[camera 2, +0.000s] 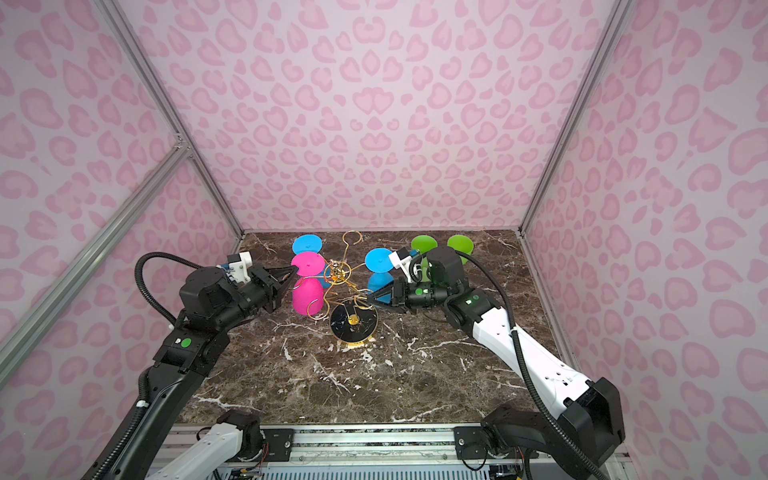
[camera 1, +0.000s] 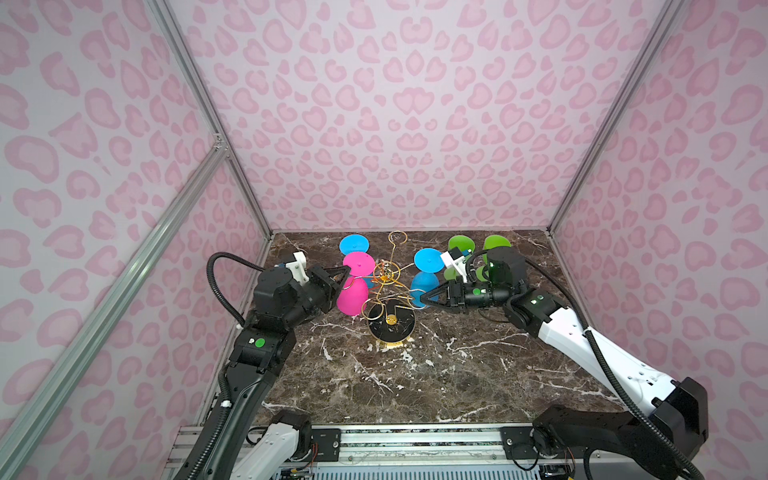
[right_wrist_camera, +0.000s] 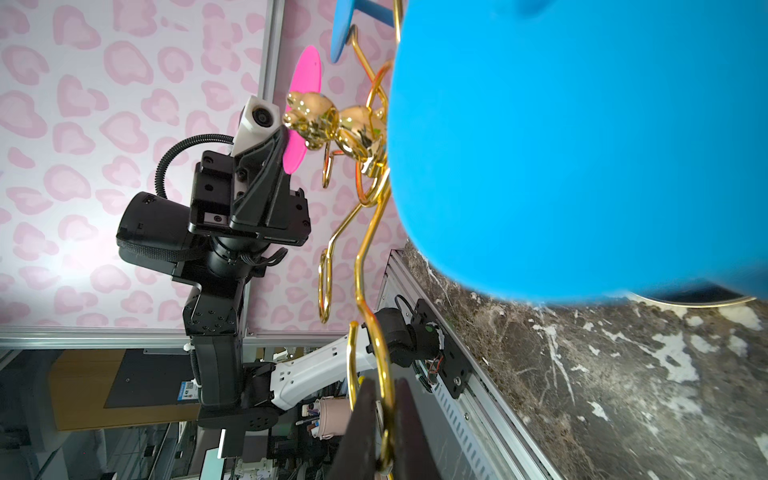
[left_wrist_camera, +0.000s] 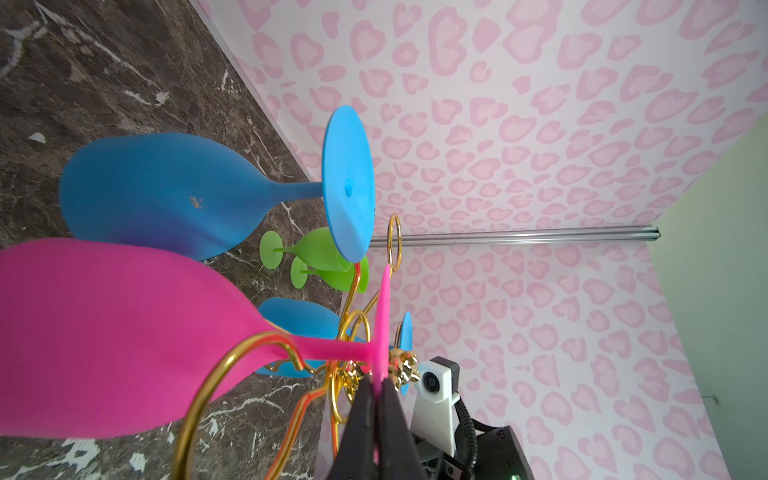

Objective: Take the wine glass off the wine glass rack
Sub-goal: 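Steady the rack at the blue glass with the right gripper while the left pulls magenta, then pull the magenta glass base off the hook toward the robot with the left gripper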

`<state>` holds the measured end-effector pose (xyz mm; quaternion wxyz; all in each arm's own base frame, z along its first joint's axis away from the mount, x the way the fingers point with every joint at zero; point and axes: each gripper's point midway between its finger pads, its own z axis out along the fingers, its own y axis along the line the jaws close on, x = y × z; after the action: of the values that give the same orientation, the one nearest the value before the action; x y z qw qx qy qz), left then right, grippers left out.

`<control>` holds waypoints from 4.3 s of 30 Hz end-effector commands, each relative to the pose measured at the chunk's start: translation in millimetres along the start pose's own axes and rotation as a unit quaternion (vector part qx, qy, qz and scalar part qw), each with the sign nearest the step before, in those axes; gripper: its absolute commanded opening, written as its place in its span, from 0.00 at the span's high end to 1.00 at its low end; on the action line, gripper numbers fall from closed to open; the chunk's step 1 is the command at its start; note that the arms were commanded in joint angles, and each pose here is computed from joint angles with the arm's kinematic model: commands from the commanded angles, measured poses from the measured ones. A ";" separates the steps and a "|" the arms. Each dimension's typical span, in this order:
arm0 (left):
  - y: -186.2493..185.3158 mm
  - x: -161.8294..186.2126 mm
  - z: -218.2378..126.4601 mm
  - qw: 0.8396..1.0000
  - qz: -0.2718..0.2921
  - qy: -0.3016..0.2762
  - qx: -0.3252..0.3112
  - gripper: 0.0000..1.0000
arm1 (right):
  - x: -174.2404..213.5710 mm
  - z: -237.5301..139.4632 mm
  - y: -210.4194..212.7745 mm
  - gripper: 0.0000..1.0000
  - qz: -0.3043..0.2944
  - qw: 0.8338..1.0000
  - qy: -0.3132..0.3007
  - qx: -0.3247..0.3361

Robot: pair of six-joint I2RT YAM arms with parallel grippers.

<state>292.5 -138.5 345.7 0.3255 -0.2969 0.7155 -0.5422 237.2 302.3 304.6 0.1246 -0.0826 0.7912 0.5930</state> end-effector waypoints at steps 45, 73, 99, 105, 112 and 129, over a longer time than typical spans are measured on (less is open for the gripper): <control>-18.0 -21.7 1.5 0.998 0.053 -0.012 0.019 0.97 | -18.4 -0.7 16.3 1.00 -0.060 0.998 -0.029 -0.019; 1.8 -36.5 -13.5 0.998 0.049 -0.036 0.006 0.97 | -32.5 0.3 17.9 1.00 -0.053 0.997 -0.046 -0.022; 10.2 -49.8 -32.4 0.997 0.047 -0.062 0.009 0.97 | -40.4 -0.1 18.0 1.00 -0.051 0.997 -0.061 -0.021; 10.7 -53.2 -39.6 0.996 0.048 -0.071 0.010 0.97 | -42.2 0.8 19.3 1.00 -0.050 0.997 -0.062 -0.023; 14.0 -52.2 -45.8 0.996 0.053 -0.070 0.008 0.97 | -45.5 0.3 19.8 1.00 -0.050 0.996 -0.068 -0.021; 10.8 -35.8 -55.7 0.996 0.074 -0.039 0.011 0.97 | -52.2 0.6 19.3 0.96 -0.045 0.996 -0.077 -0.021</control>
<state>273.6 -73.7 342.0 0.3825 -0.2836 0.7140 -0.5133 272.2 304.6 311.2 0.1485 -0.0371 0.7919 0.5912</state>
